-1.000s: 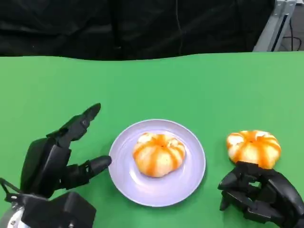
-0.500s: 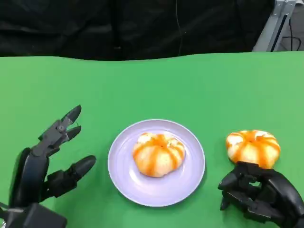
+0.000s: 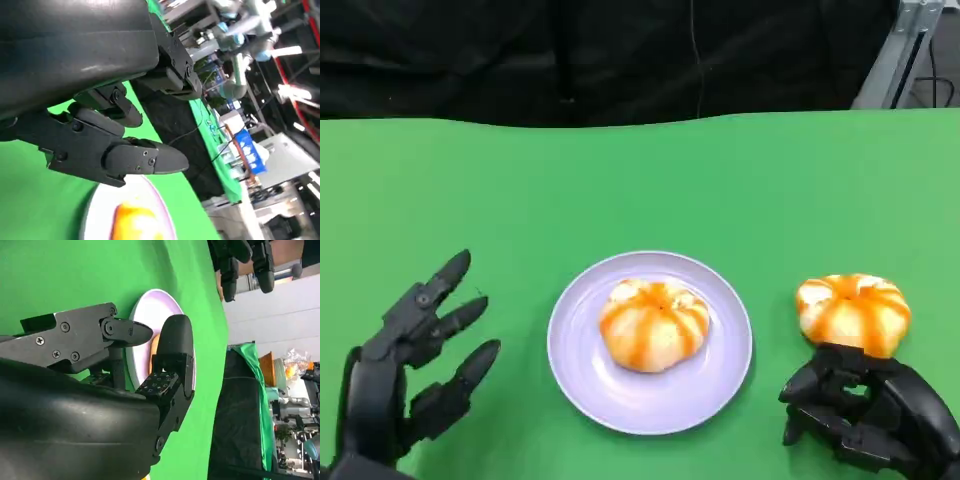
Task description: Grasp the bread from the table and place it into the plate.
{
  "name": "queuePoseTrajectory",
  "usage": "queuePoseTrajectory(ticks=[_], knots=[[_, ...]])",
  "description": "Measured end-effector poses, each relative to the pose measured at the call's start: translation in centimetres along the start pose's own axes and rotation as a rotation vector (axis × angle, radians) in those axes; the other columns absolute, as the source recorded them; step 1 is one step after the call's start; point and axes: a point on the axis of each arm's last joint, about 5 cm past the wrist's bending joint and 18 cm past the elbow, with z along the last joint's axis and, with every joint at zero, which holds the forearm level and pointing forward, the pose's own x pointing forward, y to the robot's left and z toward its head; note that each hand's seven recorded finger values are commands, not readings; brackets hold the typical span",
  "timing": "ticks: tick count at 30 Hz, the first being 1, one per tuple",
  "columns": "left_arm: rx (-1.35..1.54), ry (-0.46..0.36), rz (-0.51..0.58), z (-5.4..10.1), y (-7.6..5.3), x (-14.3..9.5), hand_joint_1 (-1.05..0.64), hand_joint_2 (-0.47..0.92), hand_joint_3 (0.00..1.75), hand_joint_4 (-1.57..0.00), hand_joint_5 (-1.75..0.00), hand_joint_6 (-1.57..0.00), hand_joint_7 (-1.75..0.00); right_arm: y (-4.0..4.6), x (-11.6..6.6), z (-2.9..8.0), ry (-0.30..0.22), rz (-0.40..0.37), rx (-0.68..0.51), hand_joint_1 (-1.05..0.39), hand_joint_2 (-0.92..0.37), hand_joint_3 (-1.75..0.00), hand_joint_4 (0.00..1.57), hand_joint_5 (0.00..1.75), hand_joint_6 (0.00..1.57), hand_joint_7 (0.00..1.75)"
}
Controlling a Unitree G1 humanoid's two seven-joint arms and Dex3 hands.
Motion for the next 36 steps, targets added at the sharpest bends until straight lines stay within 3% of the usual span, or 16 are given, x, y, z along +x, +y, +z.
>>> queuePoseTrajectory(ticks=[2, 7, 8, 9, 10, 11, 13, 14, 17, 19, 20, 21, 23, 36], knots=[[-0.083, 0.039, 0.002, -0.2, -0.2, -0.5, -0.09, 0.92, 0.25, -0.84, -0.02, -0.62, -0.02, -0.02, 0.0, 0.0, 0.000, -0.001, 0.001, -0.04, -0.89, -0.36, 0.63, 1.44, 0.75, 1.00], [-0.192, 0.080, -0.029, -0.6, -0.6, -1.1, -0.06, 0.92, 0.28, -0.84, -0.01, -0.63, -0.02, -0.05, 0.1, 0.0, 0.001, 0.000, 0.003, -0.04, -0.89, -0.36, 0.63, 1.44, 0.74, 1.00], [-0.195, 0.080, -0.032, -0.6, -0.5, -1.1, -0.06, 0.92, 0.35, -0.97, -0.08, -0.80, -0.09, -0.05, 0.1, 0.0, 0.001, 0.000, 0.003, -0.04, -0.89, -0.36, 0.63, 1.44, 0.74, 1.00], [-0.206, 0.078, -0.027, -0.6, -0.5, -1.1, -0.05, 0.92, 0.38, -1.01, -0.11, -0.85, -0.11, -0.05, 0.1, 0.0, 0.001, 0.000, 0.003, -0.05, -0.89, -0.36, 0.63, 1.44, 0.74, 1.00], [-0.225, 0.076, -0.016, -0.6, -0.4, -1.2, -0.05, 0.92, 0.39, -1.07, -0.23, -0.97, -0.13, -0.05, 0.1, 0.0, 0.001, -0.001, 0.003, -0.05, -0.89, -0.36, 0.63, 1.44, 0.74, 1.00], [-0.240, 0.075, -0.008, -0.6, -0.5, -1.2, -0.04, 0.92, 0.41, -0.96, -0.58, -1.07, -0.08, -0.05, 0.1, 0.0, 0.001, -0.004, 0.001, -0.05, -0.88, -0.36, 0.63, 1.44, 0.75, 0.99], [-0.269, 0.078, 0.007, -0.8, -0.7, -1.4, -0.03, 0.92, 0.43, -0.87, -0.94, -1.17, -0.07, -0.05, 0.1, 0.0, -0.002, -0.007, -0.004, -0.05, -0.88, -0.36, 0.64, 1.44, 0.75, 0.99], [-0.273, 0.081, 0.007, -0.9, -0.8, -1.5, -0.03, 0.92, 0.44, -0.85, -1.07, -1.21, -0.09, -0.05, 0.1, 0.0, -0.003, -0.007, -0.005, -0.05, -0.88, -0.36, 0.64, 1.44, 0.75, 1.00], [-0.278, 0.086, 0.006, -1.1, -1.0, -1.8, -0.03, 0.92, 0.47, -0.82, -1.21, -1.25, -0.11, -0.05, 0.1, 0.0, -0.001, -0.008, 0.000, -0.04, -0.88, -0.36, 0.63, 1.44, 0.75, 1.00], [-0.281, 0.090, 0.003, -1.3, -1.1, -1.9, -0.03, 0.92, 0.49, -0.79, -1.33, -1.19, -0.32, -0.05, 0.1, 0.0, -0.001, -0.008, 0.000, -0.03, -0.89, -0.37, 0.63, 1.44, 0.74, 1.00], [-0.282, 0.093, 0.003, -1.3, -1.1, -1.9, -0.03, 0.92, 0.49, -0.78, -1.38, -1.04, -0.65, -0.05, 0.1, 0.0, -0.001, -0.008, 0.000, -0.03, -0.89, -0.37, 0.63, 1.44, 0.74, 1.00], [-0.281, 0.094, 0.006, -1.4, -1.0, -2.0, -0.02, 0.92, 0.50, -0.77, -1.40, -0.96, -0.82, -0.05, 0.1, 0.0, -0.002, -0.008, 0.000, -0.04, -0.88, -0.38, 0.63, 1.44, 0.74, 1.00], [-0.274, 0.095, 0.015, -1.5, -0.9, -2.0, -0.02, 0.92, 0.51, -0.77, -1.44, -0.88, -1.00, -0.04, 0.1, 0.0, -0.002, -0.011, -0.002, -0.03, -0.88, -0.38, 0.63, 1.43, 0.75, 1.00], [-0.245, 0.115, 0.027, -2.0, -0.6, -2.4, -0.04, 0.91, 0.54, -0.70, -1.58, -0.78, -1.18, -0.03, 0.3, 0.4, -0.016, -0.017, -0.016, -0.01, -0.89, -0.38, 0.62, 1.43, 0.74, 0.99]])
